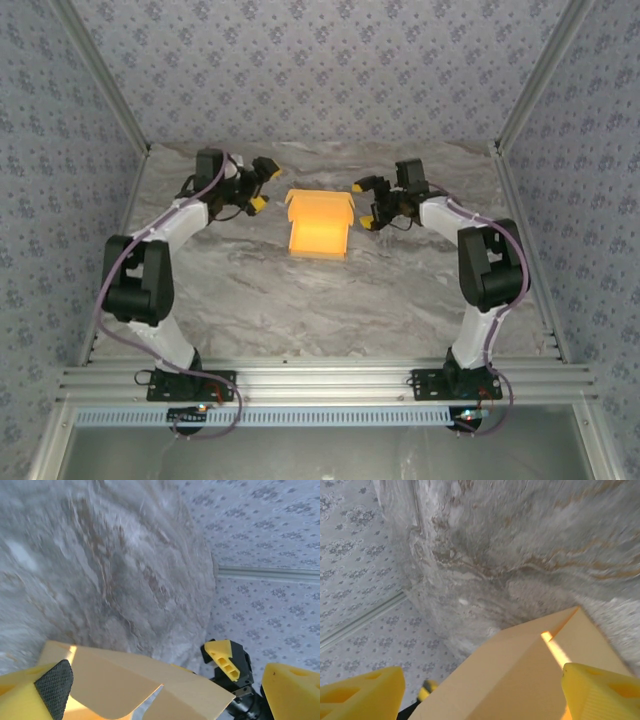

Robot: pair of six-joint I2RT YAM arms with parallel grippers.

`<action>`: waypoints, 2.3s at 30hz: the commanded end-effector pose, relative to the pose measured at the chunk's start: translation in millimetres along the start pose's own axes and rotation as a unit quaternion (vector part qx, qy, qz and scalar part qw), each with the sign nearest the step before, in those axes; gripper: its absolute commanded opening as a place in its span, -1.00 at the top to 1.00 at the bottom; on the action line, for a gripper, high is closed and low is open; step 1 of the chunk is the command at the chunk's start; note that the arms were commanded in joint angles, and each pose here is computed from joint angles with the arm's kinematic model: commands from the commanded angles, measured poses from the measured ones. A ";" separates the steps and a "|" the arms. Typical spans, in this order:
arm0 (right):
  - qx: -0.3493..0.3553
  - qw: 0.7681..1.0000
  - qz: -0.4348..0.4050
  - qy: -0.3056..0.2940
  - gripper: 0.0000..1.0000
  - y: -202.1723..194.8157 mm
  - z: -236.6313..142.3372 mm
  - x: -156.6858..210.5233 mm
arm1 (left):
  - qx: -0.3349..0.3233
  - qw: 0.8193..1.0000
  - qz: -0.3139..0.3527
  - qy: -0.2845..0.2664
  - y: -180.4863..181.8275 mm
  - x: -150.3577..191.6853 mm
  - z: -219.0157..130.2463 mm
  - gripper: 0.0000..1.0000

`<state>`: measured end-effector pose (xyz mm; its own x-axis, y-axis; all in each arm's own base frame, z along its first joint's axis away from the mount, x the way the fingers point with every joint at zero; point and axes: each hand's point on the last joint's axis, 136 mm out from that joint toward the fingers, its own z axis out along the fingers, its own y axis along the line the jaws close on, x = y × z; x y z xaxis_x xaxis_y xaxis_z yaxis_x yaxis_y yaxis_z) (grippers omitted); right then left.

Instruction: Fold the paper box

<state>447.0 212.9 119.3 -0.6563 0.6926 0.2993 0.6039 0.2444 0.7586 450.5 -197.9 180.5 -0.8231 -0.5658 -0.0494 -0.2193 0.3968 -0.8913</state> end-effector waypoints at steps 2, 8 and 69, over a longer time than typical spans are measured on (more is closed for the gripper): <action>-0.042 0.998 0.045 0.020 -0.61 26.5 7.9 3.0 | 0.033 0.995 -0.071 0.058 -25.8 25.8 6.6 -0.99; -0.031 0.998 0.052 0.017 -0.41 17.6 13.6 14.9 | 0.052 0.990 -0.102 0.087 -29.5 48.0 18.5 -0.99; -0.027 0.990 -0.121 0.072 -0.99 -22.0 -56.9 45.3 | -0.005 0.990 -0.056 0.129 12.1 55.9 24.4 -0.98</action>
<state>378.4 187.7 144.2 -0.8104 0.5640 0.1587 0.4423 0.4112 0.7971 417.7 -241.6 164.7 -0.8903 -0.4312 0.1460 -0.3103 0.3402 -0.8877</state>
